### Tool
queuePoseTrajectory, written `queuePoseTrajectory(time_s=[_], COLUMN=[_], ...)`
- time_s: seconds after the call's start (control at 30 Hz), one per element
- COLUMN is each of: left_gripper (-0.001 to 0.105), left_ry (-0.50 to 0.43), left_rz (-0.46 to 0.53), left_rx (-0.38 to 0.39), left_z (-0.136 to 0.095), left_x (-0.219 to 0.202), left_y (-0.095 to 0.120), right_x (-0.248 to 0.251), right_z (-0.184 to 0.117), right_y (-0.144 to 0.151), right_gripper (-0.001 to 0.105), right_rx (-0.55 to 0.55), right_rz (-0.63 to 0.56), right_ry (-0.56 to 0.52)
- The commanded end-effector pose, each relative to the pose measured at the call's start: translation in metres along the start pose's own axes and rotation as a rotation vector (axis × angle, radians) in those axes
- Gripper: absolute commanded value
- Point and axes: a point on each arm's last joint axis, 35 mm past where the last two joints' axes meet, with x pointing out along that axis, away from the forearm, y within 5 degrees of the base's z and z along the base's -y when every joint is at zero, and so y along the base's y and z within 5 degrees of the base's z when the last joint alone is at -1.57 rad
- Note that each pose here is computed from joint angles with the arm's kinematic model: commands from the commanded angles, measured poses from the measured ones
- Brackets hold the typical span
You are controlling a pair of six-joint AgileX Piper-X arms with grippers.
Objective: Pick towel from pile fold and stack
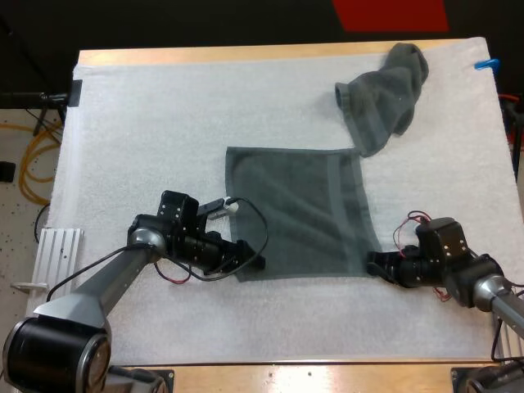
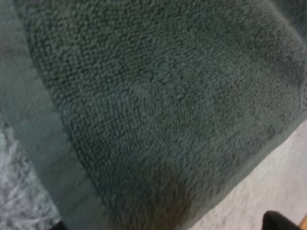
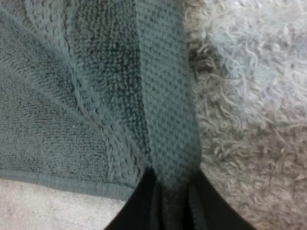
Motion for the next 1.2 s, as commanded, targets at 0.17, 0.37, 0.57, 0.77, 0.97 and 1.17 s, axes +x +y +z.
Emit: queuePoseTrajectory(time_s=[0.17, 0.37, 0.57, 0.77, 0.97, 1.17], left_gripper=[0.071, 0.064, 0.032, 0.0, 0.0, 0.0], left_ry=[0.053, 0.054, 0.04, 0.06, 0.065, 0.07], left_rz=[0.003, 0.077, 0.105, 0.054, 0.086, 0.103], left_rx=[0.038, 0.086, 0.089, 0.117, 0.182, 0.226], left_z=[-0.005, -0.009, -0.008, -0.01, -0.034, -0.063], left_x=[0.015, 0.025, 0.025, 0.022, -0.007, -0.033], left_y=[-0.007, -0.014, -0.013, -0.018, -0.037, -0.05], right_x=[-0.001, -0.001, -0.001, -0.003, -0.024, -0.06], right_z=[-0.002, -0.002, -0.002, -0.003, -0.014, -0.025], right_y=[0.0, 0.0, 0.0, 0.002, 0.019, 0.053], right_gripper=[0.0, 0.0, 0.0, 0.0, 0.0, 0.0], right_rx=[-0.005, -0.005, -0.007, -0.031, -0.06, -0.141], right_rz=[0.003, 0.003, 0.003, 0.035, 0.054, 0.026], right_ry=[0.01, 0.01, 0.01, 0.021, 0.062, 0.048])
